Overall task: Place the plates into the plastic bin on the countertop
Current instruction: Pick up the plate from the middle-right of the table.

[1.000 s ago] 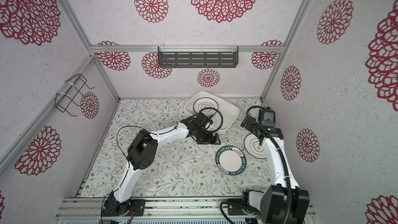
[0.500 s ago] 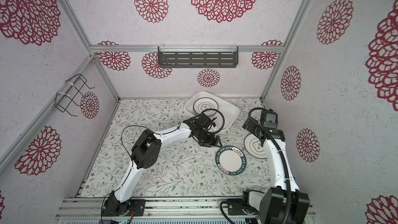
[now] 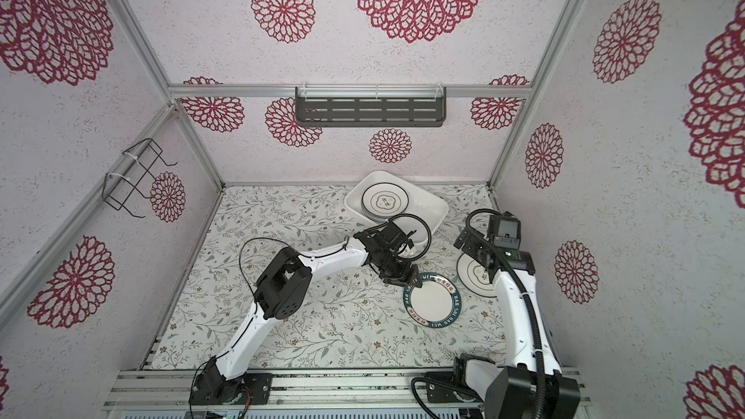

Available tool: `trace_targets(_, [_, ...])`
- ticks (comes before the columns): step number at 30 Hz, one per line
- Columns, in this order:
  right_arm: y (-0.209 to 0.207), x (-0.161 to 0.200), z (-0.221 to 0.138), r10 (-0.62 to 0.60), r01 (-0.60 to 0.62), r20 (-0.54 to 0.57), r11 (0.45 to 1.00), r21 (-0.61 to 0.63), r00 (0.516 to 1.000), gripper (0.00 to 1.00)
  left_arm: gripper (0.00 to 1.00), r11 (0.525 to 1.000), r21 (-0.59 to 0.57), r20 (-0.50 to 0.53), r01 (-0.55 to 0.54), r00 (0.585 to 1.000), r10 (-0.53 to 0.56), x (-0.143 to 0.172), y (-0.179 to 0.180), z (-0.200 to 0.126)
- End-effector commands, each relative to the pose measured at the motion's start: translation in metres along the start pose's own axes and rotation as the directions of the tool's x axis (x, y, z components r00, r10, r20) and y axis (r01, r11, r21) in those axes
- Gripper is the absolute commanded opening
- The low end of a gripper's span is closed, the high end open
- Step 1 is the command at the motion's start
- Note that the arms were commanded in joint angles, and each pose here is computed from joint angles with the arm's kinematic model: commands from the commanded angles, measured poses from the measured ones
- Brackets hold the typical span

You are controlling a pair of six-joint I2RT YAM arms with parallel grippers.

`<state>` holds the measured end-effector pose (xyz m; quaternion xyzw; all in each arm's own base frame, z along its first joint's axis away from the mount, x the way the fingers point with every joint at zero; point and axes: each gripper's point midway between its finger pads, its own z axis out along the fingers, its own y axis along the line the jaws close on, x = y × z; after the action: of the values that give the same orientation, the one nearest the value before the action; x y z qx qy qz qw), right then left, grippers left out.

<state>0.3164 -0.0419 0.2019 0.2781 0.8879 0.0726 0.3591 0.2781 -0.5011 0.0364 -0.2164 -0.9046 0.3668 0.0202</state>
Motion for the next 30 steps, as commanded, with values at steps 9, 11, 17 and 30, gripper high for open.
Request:
trace_targets(9, [-0.005, -0.005, -0.015, -0.008, 0.008, 0.038, 1.000, 0.012, 0.999, 0.99, 0.44, 0.999, 0.017, 0.017, 0.046, 0.999, -0.046, -0.008, 0.005, 0.018])
trace_targets(11, [-0.005, -0.007, -0.013, -0.004, 0.004, 0.038, 1.000, 0.009, 0.999, 0.99, 0.36, 0.999, 0.014, 0.017, 0.052, 0.999, -0.052, -0.008, 0.007, 0.018])
trace_targets(17, [-0.001, -0.014, -0.012, 0.009, -0.009, 0.059, 1.000, -0.003, 0.998, 0.99, 0.19, 0.998, 0.003, 0.033, 0.055, 0.998, -0.055, -0.012, 0.007, 0.008])
trace_targets(30, [0.014, -0.031, -0.006, 0.043, -0.037, 0.091, 0.997, -0.065, 0.995, 0.99, 0.06, 0.999, -0.051, 0.088, 0.012, 0.996, -0.007, -0.013, -0.004, -0.050])
